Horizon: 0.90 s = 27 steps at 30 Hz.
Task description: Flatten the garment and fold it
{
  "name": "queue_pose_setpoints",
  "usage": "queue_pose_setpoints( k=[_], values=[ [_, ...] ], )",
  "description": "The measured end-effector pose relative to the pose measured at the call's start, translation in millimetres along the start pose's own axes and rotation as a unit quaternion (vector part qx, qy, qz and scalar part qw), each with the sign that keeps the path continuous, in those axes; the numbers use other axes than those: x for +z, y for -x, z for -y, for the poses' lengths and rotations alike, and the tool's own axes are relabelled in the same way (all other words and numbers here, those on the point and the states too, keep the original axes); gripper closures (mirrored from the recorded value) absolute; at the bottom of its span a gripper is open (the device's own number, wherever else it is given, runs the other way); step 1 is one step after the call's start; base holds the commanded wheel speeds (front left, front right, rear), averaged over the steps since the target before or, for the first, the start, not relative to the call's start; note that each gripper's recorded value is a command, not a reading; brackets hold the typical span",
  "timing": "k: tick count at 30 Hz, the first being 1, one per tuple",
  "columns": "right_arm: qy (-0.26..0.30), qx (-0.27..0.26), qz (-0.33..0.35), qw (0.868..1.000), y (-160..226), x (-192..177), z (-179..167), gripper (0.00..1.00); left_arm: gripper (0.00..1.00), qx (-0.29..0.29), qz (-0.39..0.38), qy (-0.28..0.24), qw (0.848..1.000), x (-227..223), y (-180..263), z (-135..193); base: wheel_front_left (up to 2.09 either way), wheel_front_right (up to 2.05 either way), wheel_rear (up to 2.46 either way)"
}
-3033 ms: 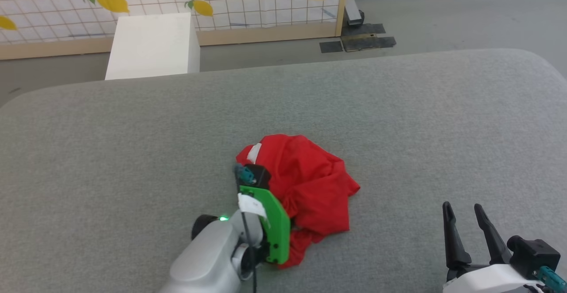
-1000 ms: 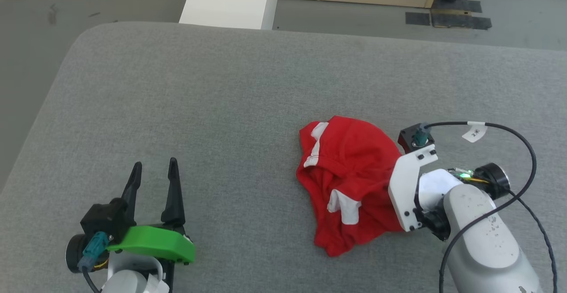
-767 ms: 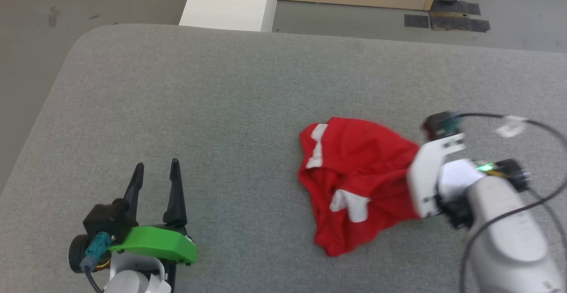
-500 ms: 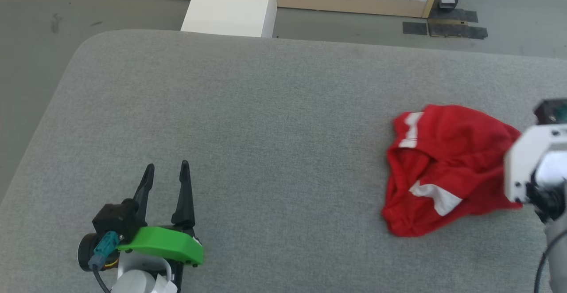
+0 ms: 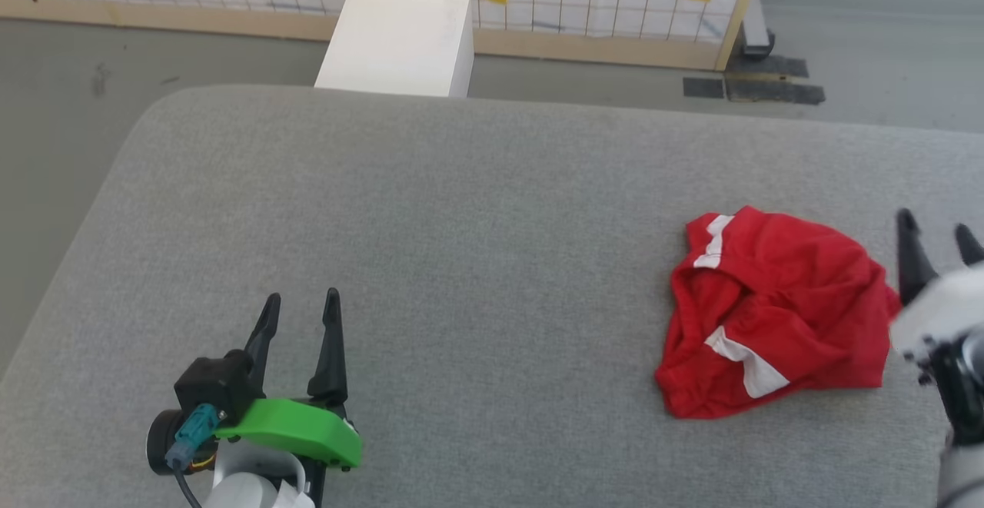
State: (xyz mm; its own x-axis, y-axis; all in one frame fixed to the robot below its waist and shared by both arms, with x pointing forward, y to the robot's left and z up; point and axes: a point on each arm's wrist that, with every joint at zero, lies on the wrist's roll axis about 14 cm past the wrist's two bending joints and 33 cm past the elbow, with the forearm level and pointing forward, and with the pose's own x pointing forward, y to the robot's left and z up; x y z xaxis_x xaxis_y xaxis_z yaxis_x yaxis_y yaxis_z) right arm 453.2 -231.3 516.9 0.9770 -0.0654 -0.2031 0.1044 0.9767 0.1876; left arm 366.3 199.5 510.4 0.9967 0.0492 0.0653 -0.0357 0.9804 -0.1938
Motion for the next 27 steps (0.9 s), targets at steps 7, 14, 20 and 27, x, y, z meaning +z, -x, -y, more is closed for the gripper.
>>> queue_pose_setpoints(
  k=[7, 14, 20, 27],
  values=[
    [-0.045, -0.019, 0.044, 0.998, 42.3, -13.5, 27.0, 0.0, 0.0, -0.018, 0.002, 0.022, 1.0, 0.6, -4.0, 15.8, 0.0, 0.0, 0.0],
    [-0.053, -0.045, 0.043, 0.997, 65.4, -27.0, 48.0, 0.0, 0.0, -0.126, -0.062, 0.084, 0.987, -15.7, -22.8, 96.2, 0.0, 0.0, 0.0],
    [-0.063, -0.067, 0.037, 0.995, 74.2, -33.1, 63.5, 0.0, 0.0, -0.268, -0.211, 0.052, 0.939, -44.7, -40.3, 194.3, 0.0, 0.0, 0.0],
    [-0.071, -0.107, 0.038, 0.991, 84.8, -40.0, 89.6, 0.0, 0.0, -0.373, -0.4, -0.089, 0.833, -107.7, -8.8, 251.4, 0.0, 0.0, 0.0]
  ],
)
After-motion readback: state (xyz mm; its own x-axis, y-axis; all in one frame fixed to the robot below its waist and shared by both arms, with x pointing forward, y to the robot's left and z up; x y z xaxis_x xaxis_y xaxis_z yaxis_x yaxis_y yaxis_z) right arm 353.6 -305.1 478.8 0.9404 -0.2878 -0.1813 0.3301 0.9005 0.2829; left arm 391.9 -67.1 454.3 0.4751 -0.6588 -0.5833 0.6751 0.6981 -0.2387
